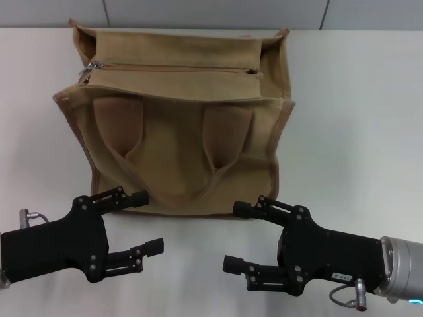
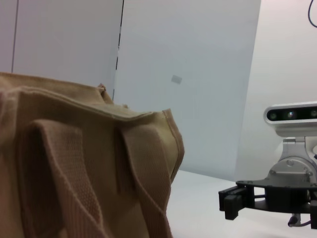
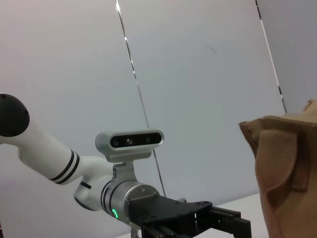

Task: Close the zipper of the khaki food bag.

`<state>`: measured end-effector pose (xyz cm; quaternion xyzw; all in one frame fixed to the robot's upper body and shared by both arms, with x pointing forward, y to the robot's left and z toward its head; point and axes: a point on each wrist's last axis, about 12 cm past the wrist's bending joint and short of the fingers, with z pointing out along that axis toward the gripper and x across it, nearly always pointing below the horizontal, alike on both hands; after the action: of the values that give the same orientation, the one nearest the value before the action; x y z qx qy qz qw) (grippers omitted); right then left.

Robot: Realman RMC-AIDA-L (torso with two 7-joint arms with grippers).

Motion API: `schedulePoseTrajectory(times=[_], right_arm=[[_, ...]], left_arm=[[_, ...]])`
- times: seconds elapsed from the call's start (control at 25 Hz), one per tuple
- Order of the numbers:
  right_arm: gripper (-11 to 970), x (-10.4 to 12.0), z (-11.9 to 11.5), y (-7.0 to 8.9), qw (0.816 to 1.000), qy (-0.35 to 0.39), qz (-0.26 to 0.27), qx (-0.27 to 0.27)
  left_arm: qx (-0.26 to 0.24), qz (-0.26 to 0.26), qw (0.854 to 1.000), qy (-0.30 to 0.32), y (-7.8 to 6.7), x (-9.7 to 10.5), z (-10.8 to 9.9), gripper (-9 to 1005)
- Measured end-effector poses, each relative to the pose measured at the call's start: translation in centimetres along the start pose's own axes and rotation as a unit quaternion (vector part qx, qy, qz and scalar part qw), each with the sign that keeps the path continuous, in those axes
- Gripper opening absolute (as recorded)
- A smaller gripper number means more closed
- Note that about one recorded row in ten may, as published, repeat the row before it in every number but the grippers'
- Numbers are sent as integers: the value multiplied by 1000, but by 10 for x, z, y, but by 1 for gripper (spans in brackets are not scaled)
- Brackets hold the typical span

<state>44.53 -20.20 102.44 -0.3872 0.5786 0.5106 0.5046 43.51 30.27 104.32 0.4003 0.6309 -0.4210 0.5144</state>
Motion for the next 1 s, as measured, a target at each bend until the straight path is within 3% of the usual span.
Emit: schedulePoseTrajectory(times=[0.44,0.6,0.64,0.68,0.76,0.8,1.0], right_arm=[[834,3,2,0,1000,6,3,4],[835,4,3,5,1000,4,5,-5],[835,4,3,5,1000,4,5,-5],[835,5,4,5,1000,4,3,-6],[835,5,6,7,1000,1,-4,-6],[835,6,8,9,1000,-3,-10,-7],[835,7,8,11,1000,-3,-12,-5]], left_arm=[[4,2,1000,-6,1,-2,2,785],[-79,42,991,-96,-1,-16,-28,784],[-79,42,991,-96,-1,-16,-28,784],[-176,66,970,-158,-1,-22,-52,784],[-225,72,954,-183,0,-23,-60,783],[-263,68,943,-194,3,-21,-64,783],[-305,48,938,-160,19,-13,-61,782]])
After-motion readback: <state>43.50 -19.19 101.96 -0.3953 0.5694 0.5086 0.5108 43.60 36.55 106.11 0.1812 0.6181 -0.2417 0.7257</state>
